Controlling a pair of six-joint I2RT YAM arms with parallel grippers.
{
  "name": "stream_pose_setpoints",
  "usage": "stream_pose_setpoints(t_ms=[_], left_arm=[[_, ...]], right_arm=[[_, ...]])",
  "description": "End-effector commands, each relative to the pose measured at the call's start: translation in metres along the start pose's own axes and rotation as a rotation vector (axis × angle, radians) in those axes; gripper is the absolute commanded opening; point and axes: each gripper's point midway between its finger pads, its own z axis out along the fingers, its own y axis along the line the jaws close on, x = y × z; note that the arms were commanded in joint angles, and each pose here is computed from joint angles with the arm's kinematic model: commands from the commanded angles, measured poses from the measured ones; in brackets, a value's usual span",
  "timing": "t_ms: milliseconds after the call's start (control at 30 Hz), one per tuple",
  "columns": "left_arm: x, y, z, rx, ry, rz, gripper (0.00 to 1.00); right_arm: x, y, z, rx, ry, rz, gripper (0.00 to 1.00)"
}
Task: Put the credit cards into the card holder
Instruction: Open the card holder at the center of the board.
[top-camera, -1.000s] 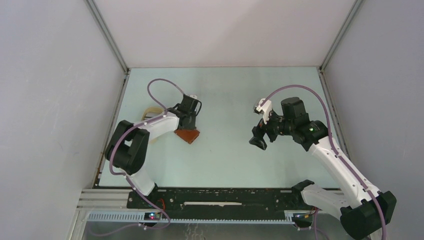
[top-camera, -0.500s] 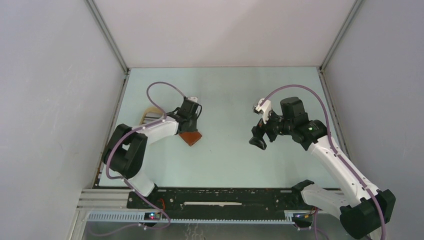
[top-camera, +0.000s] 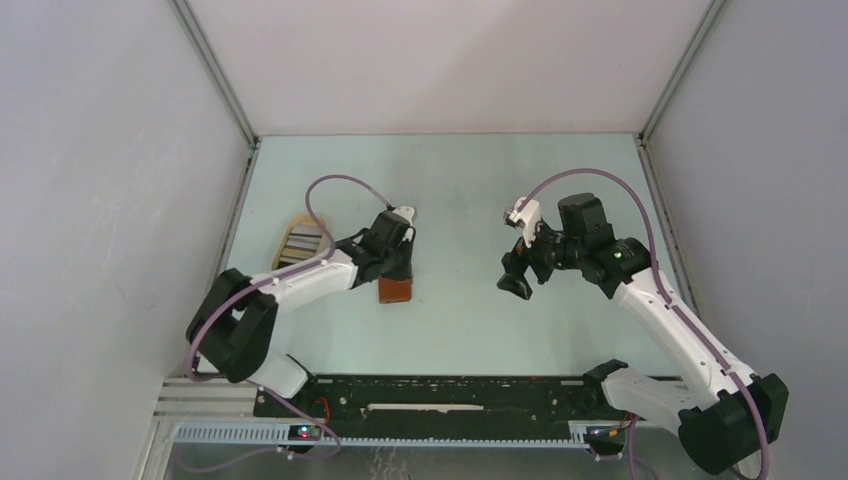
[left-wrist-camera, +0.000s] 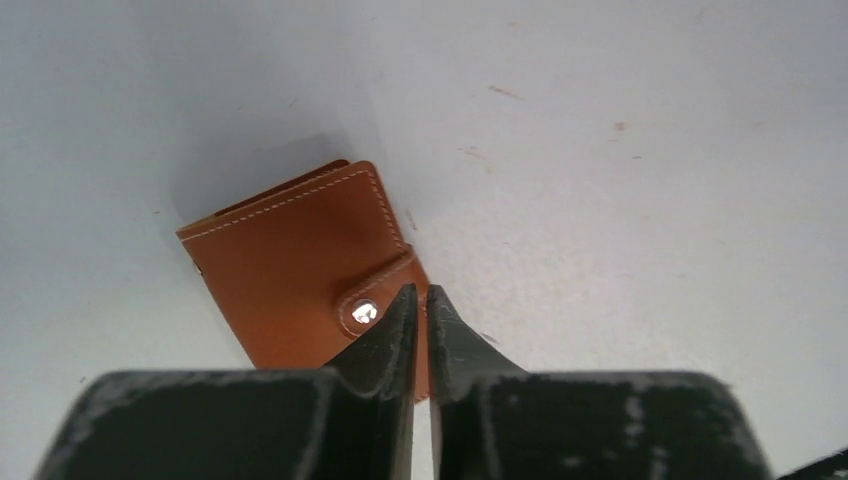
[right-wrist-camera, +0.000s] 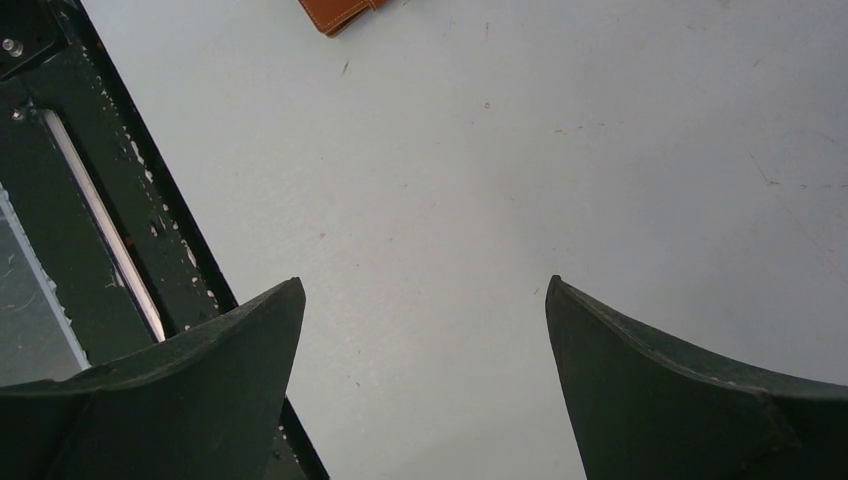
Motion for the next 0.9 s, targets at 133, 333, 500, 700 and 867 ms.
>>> stream_pose_setpoints(t_ms=[133,333,500,700,867], left_arm=[[-0.025,-0.014,-0.049,0.116,-0.214,-0.086,0.34],[-0.01,0.006,-0.068,0.129,-0.38,-0.185,0.62],[0.0,0.019,-0.066,0.251,-0.451,-0.357,0.64],[0.015,0.037,-0.059,0.281,-0.462,-0.503,0.54],[0.031,0.061,-0.047,0.205,-0.457,-0.582,0.45]], right_arm=[[0.002,0.013,0.006,-0.086,0.006,0.002,1.0],[-0.002,0.029,0.013,-0.193,-0.023,0.019,1.0],[-0.018,0.036,0.032,-0.226,-0.024,0.003,1.0],[-0.043,0.049,0.091,-0.22,0.112,-0.013,0.93],[-0.064,0.053,0.148,-0.182,0.2,0.013,0.74]])
